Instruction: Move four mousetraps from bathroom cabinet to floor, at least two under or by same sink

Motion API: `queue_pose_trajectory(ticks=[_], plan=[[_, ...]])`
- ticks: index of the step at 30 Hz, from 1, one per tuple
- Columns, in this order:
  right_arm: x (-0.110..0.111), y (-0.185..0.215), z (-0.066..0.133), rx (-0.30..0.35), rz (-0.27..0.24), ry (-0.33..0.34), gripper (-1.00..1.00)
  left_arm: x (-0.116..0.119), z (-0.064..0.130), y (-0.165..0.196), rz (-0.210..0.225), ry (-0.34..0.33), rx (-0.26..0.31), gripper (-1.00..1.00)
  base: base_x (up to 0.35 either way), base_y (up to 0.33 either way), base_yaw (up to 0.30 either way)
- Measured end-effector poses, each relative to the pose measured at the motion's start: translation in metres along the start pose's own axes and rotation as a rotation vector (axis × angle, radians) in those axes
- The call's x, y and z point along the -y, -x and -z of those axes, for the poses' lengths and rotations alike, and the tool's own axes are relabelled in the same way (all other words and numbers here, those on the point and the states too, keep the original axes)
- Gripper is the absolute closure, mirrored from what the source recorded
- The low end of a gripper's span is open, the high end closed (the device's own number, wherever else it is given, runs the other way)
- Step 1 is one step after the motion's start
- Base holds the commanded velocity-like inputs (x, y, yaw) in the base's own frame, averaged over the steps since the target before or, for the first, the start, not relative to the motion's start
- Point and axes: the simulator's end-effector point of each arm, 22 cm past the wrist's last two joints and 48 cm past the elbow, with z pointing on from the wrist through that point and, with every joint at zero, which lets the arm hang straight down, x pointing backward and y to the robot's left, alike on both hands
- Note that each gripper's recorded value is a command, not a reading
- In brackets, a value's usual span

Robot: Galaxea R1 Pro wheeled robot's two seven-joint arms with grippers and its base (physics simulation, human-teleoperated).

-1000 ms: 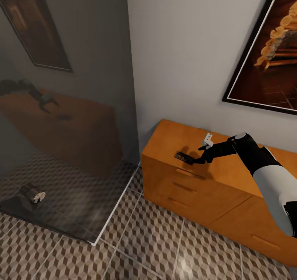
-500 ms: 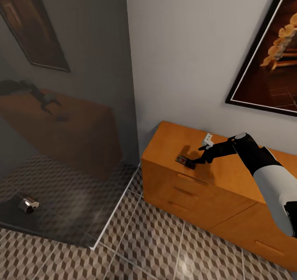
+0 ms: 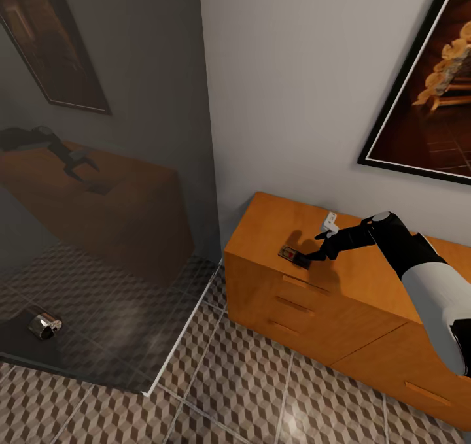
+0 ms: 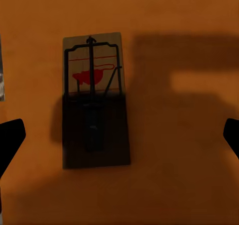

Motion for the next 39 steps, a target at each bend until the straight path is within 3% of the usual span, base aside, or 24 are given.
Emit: queue_pose_trajectory(ticks=[12, 39], plan=[[-0.0002, 0.0009, -0.0005, 0.009, 0.024, 0.001, -1.0, 0.0006, -0.0001, 0.0001, 0.0, -0.001, 0.0, 1.0, 0.0, 0.068, 0.0], [-0.0006, -0.0052, -0.0068, 0.002, 0.017, 0.009, -1.0, 0.0008, 0.0003, -0.0046, -0.001, -0.002, -0.011, 1.0, 0.0, 0.001, 0.0]])
